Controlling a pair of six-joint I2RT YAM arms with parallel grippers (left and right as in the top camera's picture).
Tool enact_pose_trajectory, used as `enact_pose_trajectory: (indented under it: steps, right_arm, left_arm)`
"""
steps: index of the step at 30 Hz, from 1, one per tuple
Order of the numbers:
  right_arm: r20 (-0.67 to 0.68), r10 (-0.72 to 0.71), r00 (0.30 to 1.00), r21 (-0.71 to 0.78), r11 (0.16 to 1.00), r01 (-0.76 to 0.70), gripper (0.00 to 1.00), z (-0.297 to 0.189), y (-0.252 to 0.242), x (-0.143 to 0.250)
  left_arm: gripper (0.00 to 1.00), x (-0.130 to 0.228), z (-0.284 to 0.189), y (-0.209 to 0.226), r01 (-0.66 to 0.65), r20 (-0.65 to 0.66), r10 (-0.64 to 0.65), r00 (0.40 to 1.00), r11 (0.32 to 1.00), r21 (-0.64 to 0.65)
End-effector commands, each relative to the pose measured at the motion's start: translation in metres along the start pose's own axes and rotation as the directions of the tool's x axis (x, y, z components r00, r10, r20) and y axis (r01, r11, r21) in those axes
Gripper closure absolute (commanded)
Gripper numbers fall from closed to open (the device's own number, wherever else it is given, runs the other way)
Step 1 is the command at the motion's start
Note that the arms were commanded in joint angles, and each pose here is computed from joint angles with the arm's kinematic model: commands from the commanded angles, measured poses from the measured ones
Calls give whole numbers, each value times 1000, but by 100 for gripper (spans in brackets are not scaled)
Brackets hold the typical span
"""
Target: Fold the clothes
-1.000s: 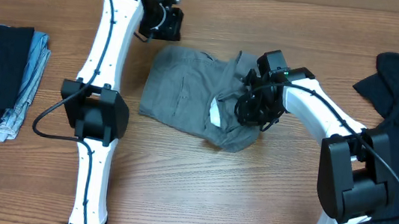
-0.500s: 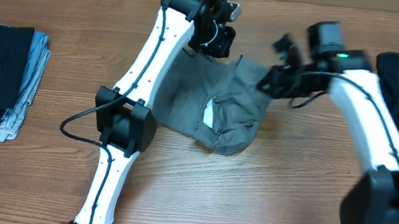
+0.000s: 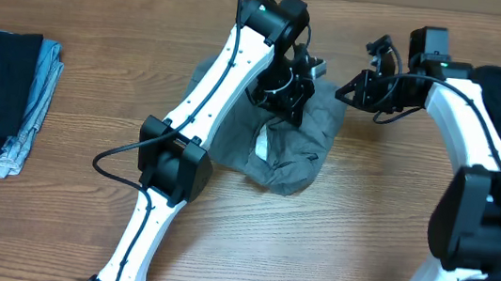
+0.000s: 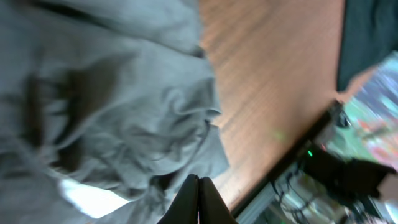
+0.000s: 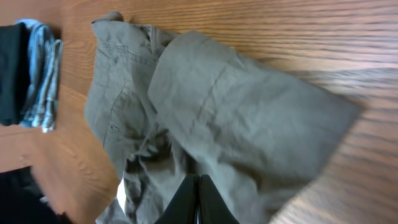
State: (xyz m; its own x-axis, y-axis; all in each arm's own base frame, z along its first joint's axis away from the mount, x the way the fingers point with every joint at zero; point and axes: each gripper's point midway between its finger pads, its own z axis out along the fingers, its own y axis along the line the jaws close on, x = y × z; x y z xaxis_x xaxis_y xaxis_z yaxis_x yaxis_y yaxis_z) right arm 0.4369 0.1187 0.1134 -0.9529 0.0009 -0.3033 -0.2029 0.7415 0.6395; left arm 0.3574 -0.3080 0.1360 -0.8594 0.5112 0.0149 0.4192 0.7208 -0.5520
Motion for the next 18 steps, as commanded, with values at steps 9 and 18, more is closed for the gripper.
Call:
enact_pose_trajectory:
  steps: [9, 18]
  right_arm:
    - [-29, -83, 996, -205, 976, 75, 96, 31, 14, 6]
    - [-100, -42, 994, -222, 975, 18, 96, 69, 1, 29]
  left_arm:
    - [96, 22, 87, -4, 2, -132, 37, 991, 959, 282]
    - [96, 49, 114, 43, 124, -239, -105, 965, 990, 66]
